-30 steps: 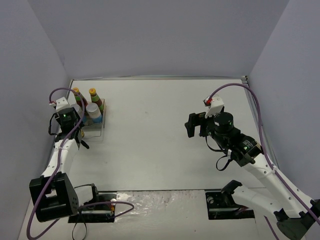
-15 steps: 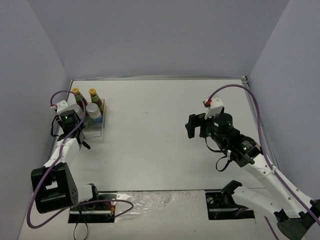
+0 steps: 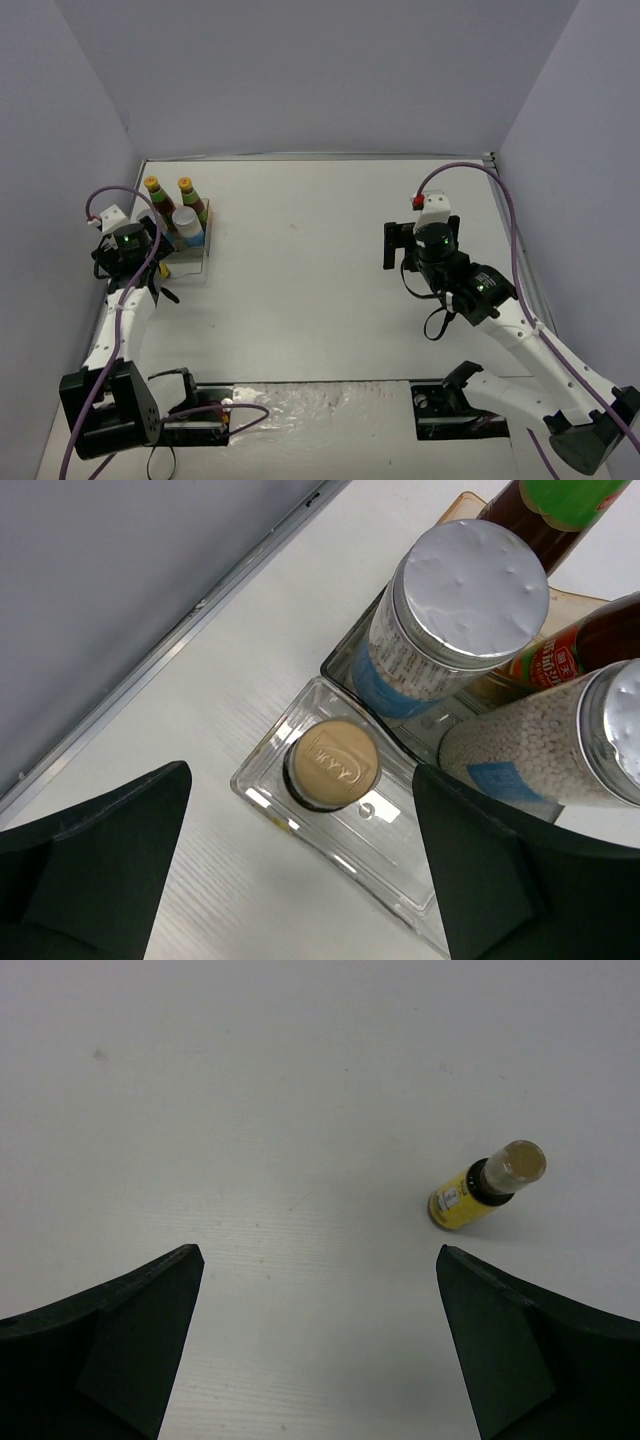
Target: Organize the condiment bottles
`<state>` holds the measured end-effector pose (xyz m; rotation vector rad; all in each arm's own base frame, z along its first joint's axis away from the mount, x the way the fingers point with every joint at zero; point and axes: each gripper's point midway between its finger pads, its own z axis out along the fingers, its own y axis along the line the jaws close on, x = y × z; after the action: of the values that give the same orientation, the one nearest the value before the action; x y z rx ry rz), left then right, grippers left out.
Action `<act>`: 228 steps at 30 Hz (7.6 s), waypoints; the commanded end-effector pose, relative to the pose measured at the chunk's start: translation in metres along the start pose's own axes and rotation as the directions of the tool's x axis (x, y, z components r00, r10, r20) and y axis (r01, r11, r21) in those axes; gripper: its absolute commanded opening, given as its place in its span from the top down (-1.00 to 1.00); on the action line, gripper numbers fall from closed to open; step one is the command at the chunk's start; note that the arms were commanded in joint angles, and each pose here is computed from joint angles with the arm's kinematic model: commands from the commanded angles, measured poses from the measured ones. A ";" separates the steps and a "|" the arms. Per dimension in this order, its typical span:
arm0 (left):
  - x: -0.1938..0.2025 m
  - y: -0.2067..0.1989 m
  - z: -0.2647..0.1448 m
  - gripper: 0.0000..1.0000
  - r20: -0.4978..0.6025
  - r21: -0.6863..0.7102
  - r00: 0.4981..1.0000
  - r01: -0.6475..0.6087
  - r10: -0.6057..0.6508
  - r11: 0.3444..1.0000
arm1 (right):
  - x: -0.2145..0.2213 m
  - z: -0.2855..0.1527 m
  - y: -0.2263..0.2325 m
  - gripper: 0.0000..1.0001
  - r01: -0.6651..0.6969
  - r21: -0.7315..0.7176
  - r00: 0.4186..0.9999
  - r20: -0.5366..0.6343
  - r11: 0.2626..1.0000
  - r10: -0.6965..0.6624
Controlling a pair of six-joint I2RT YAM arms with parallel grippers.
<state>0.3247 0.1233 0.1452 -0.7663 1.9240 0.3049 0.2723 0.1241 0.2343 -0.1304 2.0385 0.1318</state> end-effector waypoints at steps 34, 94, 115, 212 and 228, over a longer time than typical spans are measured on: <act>0.030 -0.258 -0.225 -0.94 0.190 0.843 0.899 -0.356 0.395 0.404 | 0.050 0.117 -0.123 -0.68 -0.194 0.498 0.934 -0.170 0.845 0.315; 0.042 -0.190 -0.199 -0.94 0.112 0.756 0.934 -0.302 0.340 0.581 | 0.046 0.125 0.207 -0.42 0.239 -0.398 0.929 -0.172 0.886 -0.328; 0.057 -0.273 -0.229 -0.94 0.179 0.893 0.910 -0.309 0.374 0.326 | -0.051 0.004 0.084 -1.00 0.019 -0.145 0.997 0.074 0.989 -0.009; -0.005 -0.109 -0.033 0.59 0.002 0.346 0.987 -0.154 0.163 0.925 | -0.040 -0.006 0.012 -1.00 -0.060 -0.027 0.994 0.093 0.998 0.062; -0.038 -0.095 -0.075 -0.94 0.020 0.341 0.988 -0.151 0.154 0.928 | -0.061 -0.027 0.008 -1.00 -0.076 -0.053 0.983 0.165 0.996 0.084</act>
<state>0.3429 0.0233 0.1532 -0.3864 2.1209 0.0758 0.2729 0.1323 0.2655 -0.1001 1.9784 0.1874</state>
